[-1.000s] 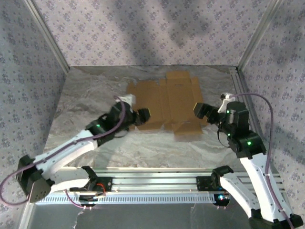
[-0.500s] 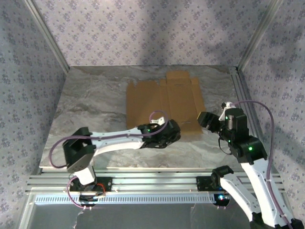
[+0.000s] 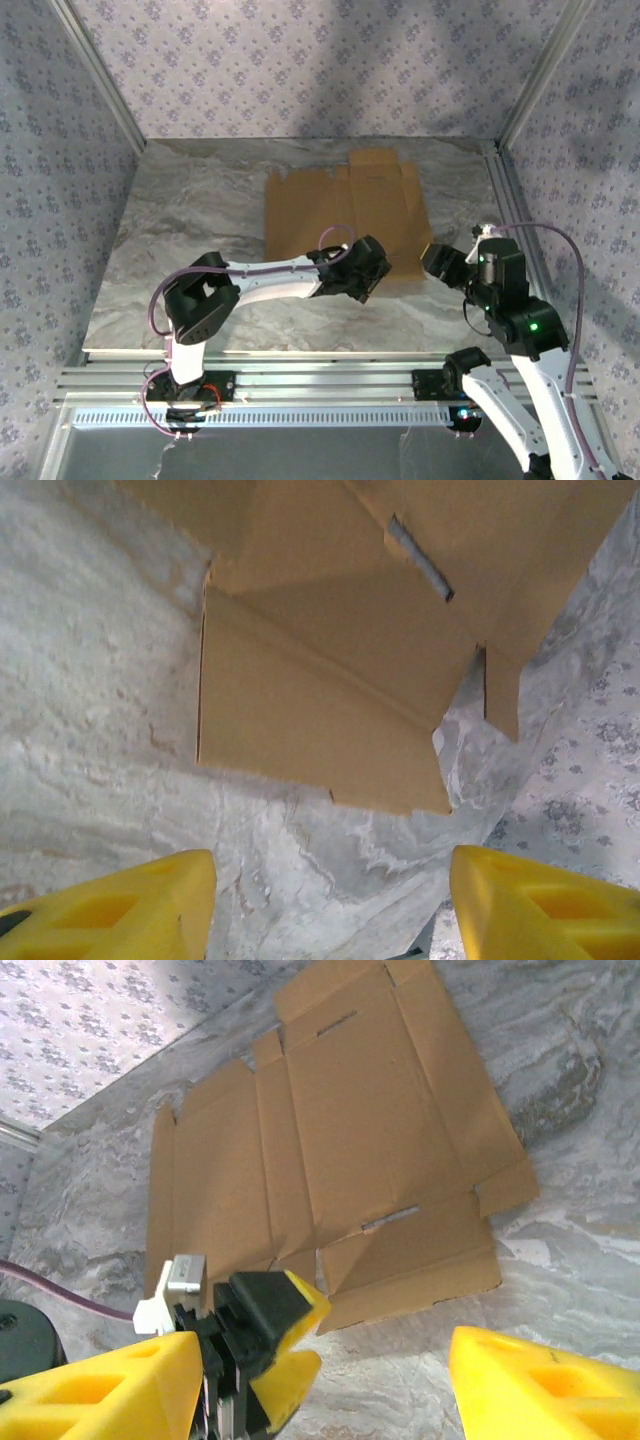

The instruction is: Fold the paper box

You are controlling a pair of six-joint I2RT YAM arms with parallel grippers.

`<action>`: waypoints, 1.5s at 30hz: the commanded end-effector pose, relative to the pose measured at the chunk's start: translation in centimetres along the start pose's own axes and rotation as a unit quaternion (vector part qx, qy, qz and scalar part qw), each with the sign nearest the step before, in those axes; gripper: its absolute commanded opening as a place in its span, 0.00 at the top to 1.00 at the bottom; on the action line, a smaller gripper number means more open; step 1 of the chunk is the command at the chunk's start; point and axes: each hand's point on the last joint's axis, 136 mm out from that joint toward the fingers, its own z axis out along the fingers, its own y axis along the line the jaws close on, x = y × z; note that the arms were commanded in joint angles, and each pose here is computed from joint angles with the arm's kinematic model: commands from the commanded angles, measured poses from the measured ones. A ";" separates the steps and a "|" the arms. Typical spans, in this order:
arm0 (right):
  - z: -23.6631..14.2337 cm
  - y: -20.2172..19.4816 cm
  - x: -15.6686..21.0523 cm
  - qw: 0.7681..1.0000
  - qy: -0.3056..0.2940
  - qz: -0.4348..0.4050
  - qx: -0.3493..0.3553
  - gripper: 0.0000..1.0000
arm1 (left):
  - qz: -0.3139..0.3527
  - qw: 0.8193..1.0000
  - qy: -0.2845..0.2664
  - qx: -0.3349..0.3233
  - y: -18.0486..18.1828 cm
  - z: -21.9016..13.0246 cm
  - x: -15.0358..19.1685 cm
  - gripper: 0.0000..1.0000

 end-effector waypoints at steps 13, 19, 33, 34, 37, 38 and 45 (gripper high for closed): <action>13.1 -9.8 0.4 0.964 0.086 0.249 0.031 0.40 | 0.207 0.970 -0.063 -0.108 0.7 -6.9 -15.8 0.49; 17.1 -11.0 0.3 0.955 0.122 0.267 0.041 0.47 | 0.222 0.969 -0.044 -0.103 1.4 -6.4 -17.1 0.48; 20.4 -13.4 2.8 0.945 0.164 0.265 0.097 0.51 | 0.237 0.967 -0.046 -0.078 0.7 -8.1 -17.0 0.47; 20.6 -13.5 2.9 0.945 0.163 0.264 0.100 0.51 | 0.237 0.967 -0.048 -0.076 0.7 -8.3 -17.0 0.47; 20.9 -13.3 3.0 0.944 0.174 0.260 0.105 0.54 | 0.236 0.967 -0.055 -0.073 0.6 -9.1 -17.2 0.47; 20.7 -13.2 3.1 0.944 0.178 0.256 0.108 0.55 | 0.237 0.967 -0.056 -0.070 0.5 -9.4 -17.2 0.47; 18.9 -13.4 3.2 0.950 0.150 0.248 0.119 0.37 | 0.238 0.967 -0.056 -0.071 1.2 -9.6 -17.5 0.47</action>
